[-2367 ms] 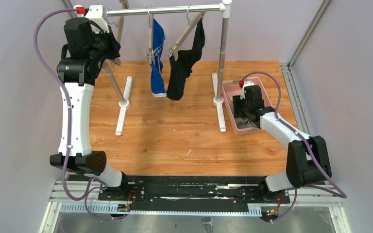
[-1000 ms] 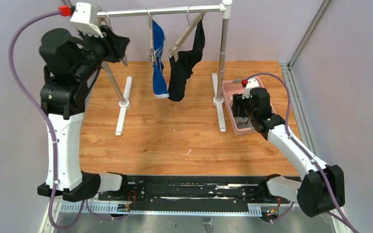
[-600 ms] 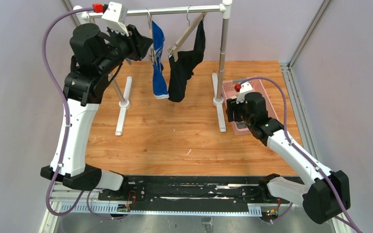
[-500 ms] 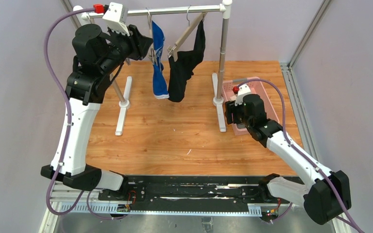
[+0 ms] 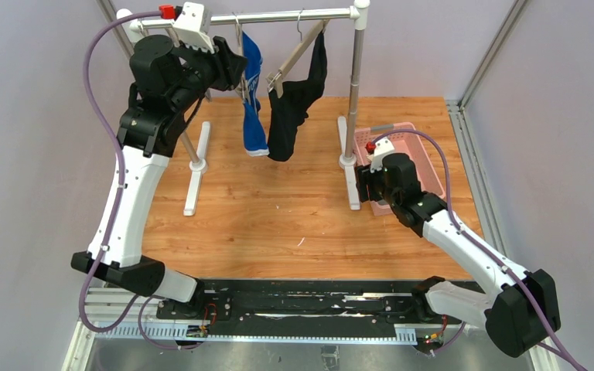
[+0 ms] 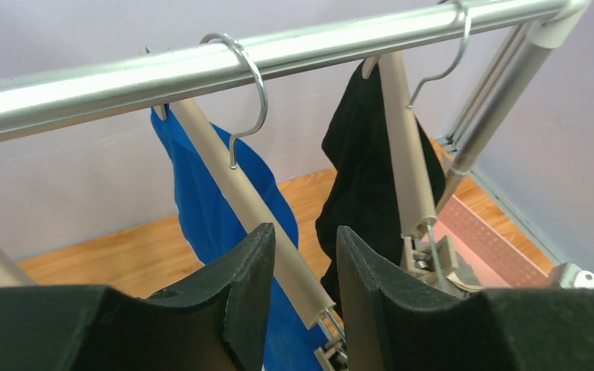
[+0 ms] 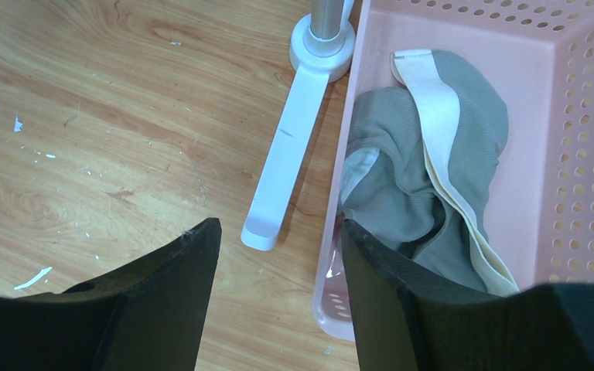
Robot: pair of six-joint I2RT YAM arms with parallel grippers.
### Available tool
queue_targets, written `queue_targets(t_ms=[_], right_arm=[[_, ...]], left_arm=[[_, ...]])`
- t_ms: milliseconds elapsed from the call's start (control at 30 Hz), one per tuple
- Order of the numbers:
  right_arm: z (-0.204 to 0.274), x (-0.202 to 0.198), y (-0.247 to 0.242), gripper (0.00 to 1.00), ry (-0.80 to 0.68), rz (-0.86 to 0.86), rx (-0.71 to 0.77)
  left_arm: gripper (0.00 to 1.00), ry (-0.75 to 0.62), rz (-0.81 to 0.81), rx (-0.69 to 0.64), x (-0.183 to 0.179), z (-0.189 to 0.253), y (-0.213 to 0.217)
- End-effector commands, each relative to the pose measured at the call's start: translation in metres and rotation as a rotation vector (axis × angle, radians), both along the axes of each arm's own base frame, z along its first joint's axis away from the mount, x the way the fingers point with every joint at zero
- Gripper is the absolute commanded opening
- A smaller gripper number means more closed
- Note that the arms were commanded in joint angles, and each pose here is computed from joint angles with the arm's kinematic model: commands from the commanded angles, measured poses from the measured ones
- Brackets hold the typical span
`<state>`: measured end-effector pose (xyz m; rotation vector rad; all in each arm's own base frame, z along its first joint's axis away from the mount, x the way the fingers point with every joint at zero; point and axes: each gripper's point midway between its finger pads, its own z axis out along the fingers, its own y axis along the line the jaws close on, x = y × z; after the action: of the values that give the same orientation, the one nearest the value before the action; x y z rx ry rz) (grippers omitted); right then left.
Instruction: Remove the underwear clipped to the hanger
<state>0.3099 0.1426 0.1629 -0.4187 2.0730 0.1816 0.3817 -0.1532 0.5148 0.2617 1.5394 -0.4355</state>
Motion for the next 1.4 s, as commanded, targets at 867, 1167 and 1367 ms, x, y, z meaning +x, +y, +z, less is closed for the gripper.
queue_targets(t_ms=[867,1167,1367], right_arm=[[0.0,-0.002,0.008,0.6,-0.03,0.041,-0.023],[-0.003,-0.003,0.007,0.6,-0.027,0.04,-0.025],[-0.005,-0.005,0.006,0.6,-0.032,0.036,-0.023]], left_arm=[[0.33,0.094,0.13,0.109,0.045,-0.047,0.011],[0.0,0.113,0.118,0.127,0.05,-0.055,0.008],[0.0,0.065,0.128,0.111,0.047,-0.039,0.01]])
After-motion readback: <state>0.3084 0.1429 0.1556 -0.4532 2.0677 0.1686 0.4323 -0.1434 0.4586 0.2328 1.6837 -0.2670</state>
